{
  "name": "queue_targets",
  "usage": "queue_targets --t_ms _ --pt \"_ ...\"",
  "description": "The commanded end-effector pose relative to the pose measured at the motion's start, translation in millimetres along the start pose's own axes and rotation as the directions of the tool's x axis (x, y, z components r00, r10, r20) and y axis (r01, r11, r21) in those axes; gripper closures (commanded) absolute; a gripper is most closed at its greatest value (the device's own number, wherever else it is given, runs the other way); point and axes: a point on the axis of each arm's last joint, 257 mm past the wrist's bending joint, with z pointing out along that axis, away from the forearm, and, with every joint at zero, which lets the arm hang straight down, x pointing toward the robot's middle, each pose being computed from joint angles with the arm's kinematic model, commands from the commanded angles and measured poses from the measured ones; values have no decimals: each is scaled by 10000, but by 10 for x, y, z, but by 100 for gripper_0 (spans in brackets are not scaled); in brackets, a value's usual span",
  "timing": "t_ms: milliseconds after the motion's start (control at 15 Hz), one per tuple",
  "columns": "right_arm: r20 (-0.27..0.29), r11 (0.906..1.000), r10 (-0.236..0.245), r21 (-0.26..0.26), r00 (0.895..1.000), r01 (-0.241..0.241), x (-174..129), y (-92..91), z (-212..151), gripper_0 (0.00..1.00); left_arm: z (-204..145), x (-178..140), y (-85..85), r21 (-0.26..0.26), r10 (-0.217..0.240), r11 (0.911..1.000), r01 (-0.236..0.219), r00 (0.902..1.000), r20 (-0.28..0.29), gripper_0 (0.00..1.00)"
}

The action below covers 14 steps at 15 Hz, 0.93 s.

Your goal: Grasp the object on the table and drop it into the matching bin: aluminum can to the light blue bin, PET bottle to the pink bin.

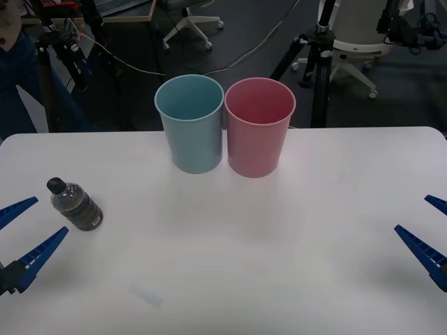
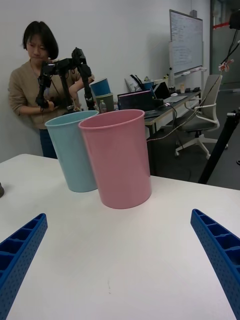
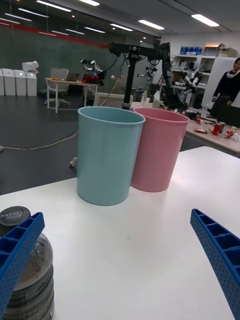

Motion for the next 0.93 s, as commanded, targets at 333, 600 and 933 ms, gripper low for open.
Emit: queue_targets --t_ms 333,600,933 --pt "0 10000 0 0 10000 0 0 0 0 0 34 43 -164 195 -216 9996 212 9996 190 0" --pt "0 10000 0 0 10000 0 0 0 0 0 -151 122 -151 -163 -251 9996 251 9997 -12 0" --pt "0 10000 0 0 10000 0 0 0 0 0 -324 228 -58 -773 -200 9968 180 9995 -250 0"
